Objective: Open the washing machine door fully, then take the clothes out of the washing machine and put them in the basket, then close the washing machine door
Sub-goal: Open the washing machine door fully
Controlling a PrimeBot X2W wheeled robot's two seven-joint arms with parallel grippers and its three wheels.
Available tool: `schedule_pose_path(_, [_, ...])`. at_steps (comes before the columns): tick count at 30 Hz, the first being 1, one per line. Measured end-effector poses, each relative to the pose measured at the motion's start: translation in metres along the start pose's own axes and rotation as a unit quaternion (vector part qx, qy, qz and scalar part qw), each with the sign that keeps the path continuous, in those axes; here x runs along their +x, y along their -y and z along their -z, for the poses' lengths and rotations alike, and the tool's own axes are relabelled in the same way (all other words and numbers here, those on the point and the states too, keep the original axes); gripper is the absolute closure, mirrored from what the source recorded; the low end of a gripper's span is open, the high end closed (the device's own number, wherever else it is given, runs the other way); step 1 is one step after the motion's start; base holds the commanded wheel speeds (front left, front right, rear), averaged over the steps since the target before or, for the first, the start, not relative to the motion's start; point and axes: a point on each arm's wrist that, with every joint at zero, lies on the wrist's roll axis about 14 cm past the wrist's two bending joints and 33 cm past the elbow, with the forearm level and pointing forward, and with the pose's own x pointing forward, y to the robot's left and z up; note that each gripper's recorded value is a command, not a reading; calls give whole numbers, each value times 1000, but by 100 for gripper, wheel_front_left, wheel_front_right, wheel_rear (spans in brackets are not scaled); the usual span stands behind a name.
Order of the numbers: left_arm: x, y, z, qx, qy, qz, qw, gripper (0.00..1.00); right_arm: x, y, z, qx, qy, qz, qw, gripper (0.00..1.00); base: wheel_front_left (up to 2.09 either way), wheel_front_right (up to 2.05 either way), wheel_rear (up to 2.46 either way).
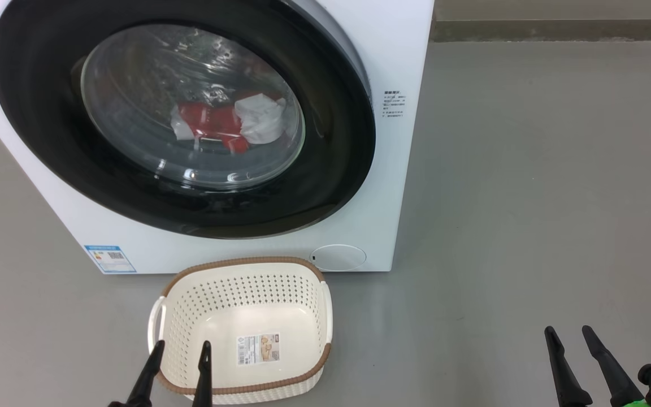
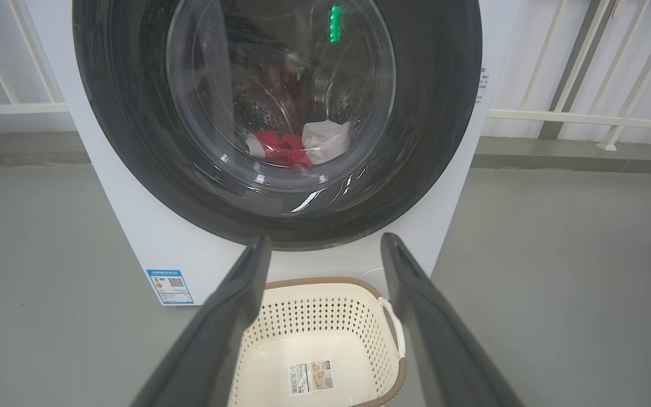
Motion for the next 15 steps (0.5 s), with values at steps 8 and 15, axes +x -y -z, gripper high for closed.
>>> schedule_pose_path(8, [0,-1,1,-1,-1,-1,1000,0,0,1,-2,-1,3,1,1000,16,0,0,0])
schedule_pose_path(15, [1,2,4,-1,-6,3,1000,0,13,-14,-14,12,24,-17,999,100,0,0,0])
